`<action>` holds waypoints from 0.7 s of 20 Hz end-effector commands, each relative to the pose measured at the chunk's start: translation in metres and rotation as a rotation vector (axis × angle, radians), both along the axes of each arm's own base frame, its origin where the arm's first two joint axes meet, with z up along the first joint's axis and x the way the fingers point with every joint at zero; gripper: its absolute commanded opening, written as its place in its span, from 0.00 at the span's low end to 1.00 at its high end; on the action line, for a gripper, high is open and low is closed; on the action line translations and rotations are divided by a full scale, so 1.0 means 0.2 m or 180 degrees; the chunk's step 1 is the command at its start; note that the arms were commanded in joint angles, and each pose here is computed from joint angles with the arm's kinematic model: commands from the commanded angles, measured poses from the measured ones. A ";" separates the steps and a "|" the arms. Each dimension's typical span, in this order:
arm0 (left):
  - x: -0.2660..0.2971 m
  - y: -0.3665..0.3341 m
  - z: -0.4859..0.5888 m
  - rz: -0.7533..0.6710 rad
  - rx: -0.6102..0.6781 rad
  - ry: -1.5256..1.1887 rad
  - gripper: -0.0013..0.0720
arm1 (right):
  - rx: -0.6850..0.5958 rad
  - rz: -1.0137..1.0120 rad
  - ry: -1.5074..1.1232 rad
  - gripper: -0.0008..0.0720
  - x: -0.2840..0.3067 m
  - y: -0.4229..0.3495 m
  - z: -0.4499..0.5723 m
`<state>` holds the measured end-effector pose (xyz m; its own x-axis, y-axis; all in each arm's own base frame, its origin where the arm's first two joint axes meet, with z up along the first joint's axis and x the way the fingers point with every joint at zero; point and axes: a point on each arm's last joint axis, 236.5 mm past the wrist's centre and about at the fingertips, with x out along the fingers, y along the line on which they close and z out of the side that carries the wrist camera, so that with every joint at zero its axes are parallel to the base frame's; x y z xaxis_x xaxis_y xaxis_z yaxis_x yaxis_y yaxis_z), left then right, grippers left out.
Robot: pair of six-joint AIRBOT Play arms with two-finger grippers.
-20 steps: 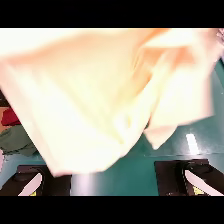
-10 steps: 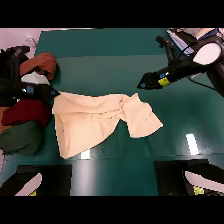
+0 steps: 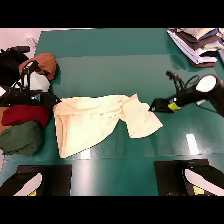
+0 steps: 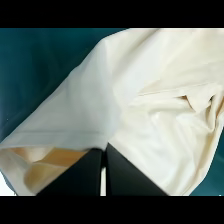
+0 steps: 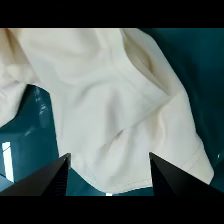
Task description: Fold the shirts.
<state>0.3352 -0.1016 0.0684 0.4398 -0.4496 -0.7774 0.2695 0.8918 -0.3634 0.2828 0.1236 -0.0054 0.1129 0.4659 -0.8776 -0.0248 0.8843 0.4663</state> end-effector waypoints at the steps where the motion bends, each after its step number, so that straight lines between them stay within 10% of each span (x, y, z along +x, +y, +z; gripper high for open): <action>1: 0.00 0.00 0.00 0.0009 -0.0011 -0.0003 0.05 | 0.0037 -0.0190 0.0011 0.76 -0.01 0.02 -0.15; 5: 0.00 -0.01 0.00 0.0004 -0.0031 0.0008 0.05 | 0.0100 -0.0131 -0.0109 0.74 0.17 0.19 -0.22; 10: -0.01 -0.01 -0.01 -0.0017 -0.0032 0.0040 0.05 | 0.0072 0.0028 -0.0220 0.03 0.32 0.26 -0.21; 14: 0.02 -0.01 0.13 -0.0067 0.0010 -0.0140 0.05 | -0.0236 0.0213 -0.0995 0.03 0.47 0.16 0.15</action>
